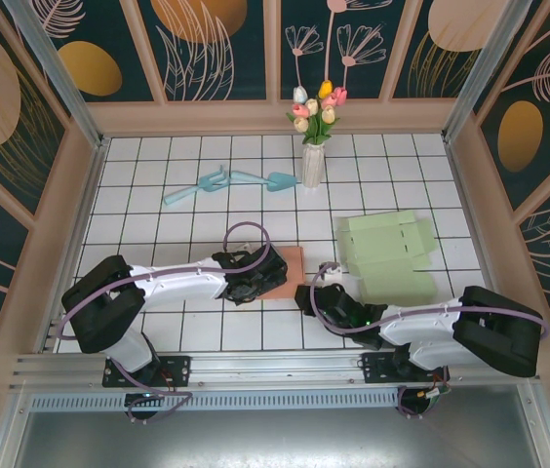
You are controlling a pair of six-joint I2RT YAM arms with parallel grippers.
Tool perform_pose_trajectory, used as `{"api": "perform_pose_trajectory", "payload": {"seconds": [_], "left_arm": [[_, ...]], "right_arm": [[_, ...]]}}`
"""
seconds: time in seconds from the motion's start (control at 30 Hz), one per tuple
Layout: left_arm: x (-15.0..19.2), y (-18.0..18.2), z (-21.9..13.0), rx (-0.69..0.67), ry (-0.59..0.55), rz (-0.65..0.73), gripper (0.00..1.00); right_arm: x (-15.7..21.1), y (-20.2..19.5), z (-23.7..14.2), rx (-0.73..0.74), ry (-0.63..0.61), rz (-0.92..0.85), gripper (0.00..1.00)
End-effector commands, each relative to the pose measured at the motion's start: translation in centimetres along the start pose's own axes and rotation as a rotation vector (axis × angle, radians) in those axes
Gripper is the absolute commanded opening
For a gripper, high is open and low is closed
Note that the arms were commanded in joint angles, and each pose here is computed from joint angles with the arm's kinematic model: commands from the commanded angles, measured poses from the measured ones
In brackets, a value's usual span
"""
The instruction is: Fold the paper box
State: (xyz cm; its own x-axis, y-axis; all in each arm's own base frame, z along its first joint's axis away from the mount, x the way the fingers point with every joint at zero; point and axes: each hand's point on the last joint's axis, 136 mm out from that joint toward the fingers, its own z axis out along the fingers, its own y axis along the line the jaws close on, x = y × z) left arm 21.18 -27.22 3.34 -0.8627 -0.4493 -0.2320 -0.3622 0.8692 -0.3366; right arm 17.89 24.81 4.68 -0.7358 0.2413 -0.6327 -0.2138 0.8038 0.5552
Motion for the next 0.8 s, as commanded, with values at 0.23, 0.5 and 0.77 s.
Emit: {"api": "perform_pose_trajectory", "payload": {"seconds": [0.23,0.5,0.77], "left_arm": [[0.6,6.6,2.0,-0.26,-0.001,0.051,0.91],[0.5,7.4,2.0,-0.289,-0.01,0.063,0.91],[0.9,8.3,2.3,-0.304,0.003,0.064,0.91]], "right_arm": [[2.2,-2.0,0.1,0.056,0.058,-0.051,0.28],[2.5,-3.2,0.2,0.099,0.059,-0.081,0.29],[3.4,-4.1,0.6,0.125,0.079,-0.11,0.28]]}}
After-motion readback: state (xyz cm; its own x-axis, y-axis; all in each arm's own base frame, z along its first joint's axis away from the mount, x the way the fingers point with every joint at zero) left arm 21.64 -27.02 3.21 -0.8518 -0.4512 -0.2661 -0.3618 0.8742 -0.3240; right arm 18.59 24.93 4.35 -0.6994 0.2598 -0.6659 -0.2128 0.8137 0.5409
